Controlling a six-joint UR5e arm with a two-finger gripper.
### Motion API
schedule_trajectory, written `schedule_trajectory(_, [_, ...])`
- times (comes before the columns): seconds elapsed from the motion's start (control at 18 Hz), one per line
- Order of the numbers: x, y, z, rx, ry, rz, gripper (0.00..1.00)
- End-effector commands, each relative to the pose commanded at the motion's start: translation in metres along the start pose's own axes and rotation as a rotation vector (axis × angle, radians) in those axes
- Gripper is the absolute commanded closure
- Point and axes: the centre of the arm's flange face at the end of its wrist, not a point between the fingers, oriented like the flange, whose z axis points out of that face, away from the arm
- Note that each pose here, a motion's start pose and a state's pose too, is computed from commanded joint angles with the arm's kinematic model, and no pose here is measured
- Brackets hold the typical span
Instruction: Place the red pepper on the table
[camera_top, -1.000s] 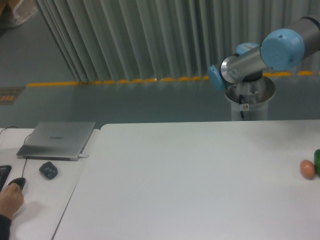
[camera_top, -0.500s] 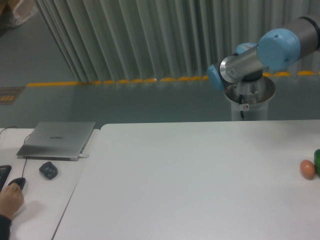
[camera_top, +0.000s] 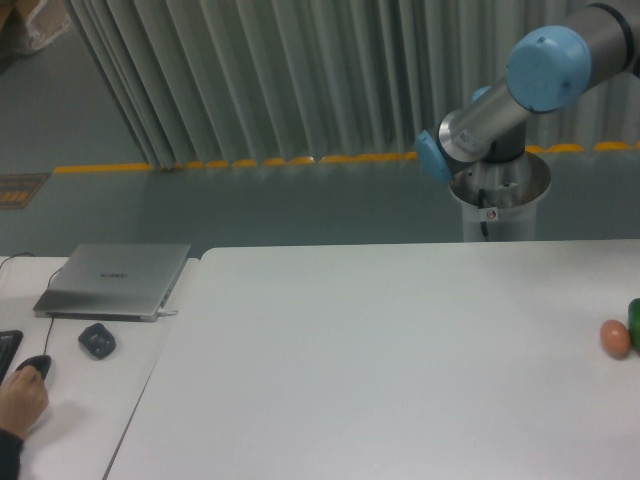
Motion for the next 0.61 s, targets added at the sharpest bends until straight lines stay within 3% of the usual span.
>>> schedule_trajectory(0.06, [0.001,0.0,0.002,0.003,0.006,-0.039,0.0])
schedule_trajectory(0.28, [0.016,0.006,0.016,-0.011,0.026,-0.351,0.0])
schedule_trajectory(0.44, [0.028,-0.007,0.025,0.003,0.025,-0.4,0.0])
schedule_trajectory(0.61, [0.021,-0.015,0.015,0.026,0.013,-0.547,0.0])
